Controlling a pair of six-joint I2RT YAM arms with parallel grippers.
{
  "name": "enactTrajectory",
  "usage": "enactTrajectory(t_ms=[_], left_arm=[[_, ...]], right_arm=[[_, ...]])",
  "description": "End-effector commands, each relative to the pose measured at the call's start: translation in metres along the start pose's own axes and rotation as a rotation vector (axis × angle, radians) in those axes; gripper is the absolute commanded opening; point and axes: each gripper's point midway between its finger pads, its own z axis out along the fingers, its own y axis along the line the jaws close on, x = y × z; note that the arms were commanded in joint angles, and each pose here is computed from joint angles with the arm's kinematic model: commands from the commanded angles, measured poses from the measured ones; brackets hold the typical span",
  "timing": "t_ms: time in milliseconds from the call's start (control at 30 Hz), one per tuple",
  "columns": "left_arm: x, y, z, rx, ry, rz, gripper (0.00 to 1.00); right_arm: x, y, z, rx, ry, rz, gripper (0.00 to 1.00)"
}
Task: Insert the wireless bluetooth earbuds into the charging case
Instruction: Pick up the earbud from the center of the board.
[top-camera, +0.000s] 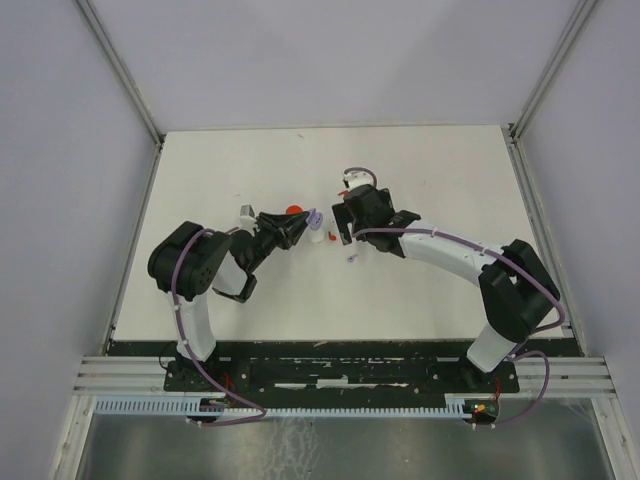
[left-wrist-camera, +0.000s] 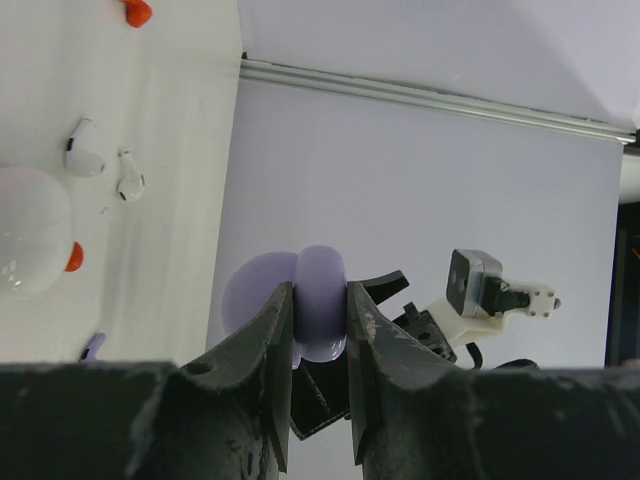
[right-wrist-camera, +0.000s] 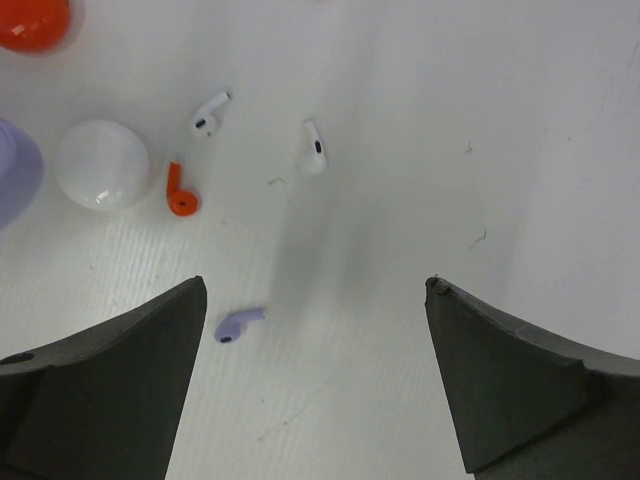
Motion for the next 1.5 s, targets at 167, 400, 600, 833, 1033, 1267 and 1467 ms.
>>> enactTrajectory(t_ms=[167,400,600,833,1033,1267,1467], left_arm=[[-0.006,-0.046,-0.015,0.190,-0.074,0.057,0.03],[-0.003,-0.048,-0.013,0.196,-0.056,0.066,0.03],[-0.001,-0.051,-0.013,0.205,-0.044,0.070,0.03],[-0.001,-0.051,-0.013,0.204,-0.037,0.071,0.03],[-0.001,-0.049,-0.013,0.198,-0.037,0.067,0.03],[-0.003,-0.051,-0.015,0.202,-0.038,0.073,0.03],[-0.004,-0.050,-0.015,0.198,-0.035,0.073,0.03]], right_arm=[[0.047,-0.004,-0.012,-0.039,0.135,-0.046,0.97],[0.072,-0.005,0.001,-0.020,0.186,-0.065,0.96],[0.083,0.001,0.011,-0.031,0.216,-0.070,0.96],[0.091,0.003,0.017,-0.029,0.238,-0.075,0.96],[0.097,0.007,0.022,-0.034,0.252,-0.075,0.96],[0.099,0.011,0.026,-0.041,0.259,-0.075,0.96],[0.098,0.012,0.030,-0.037,0.257,-0.073,0.96]])
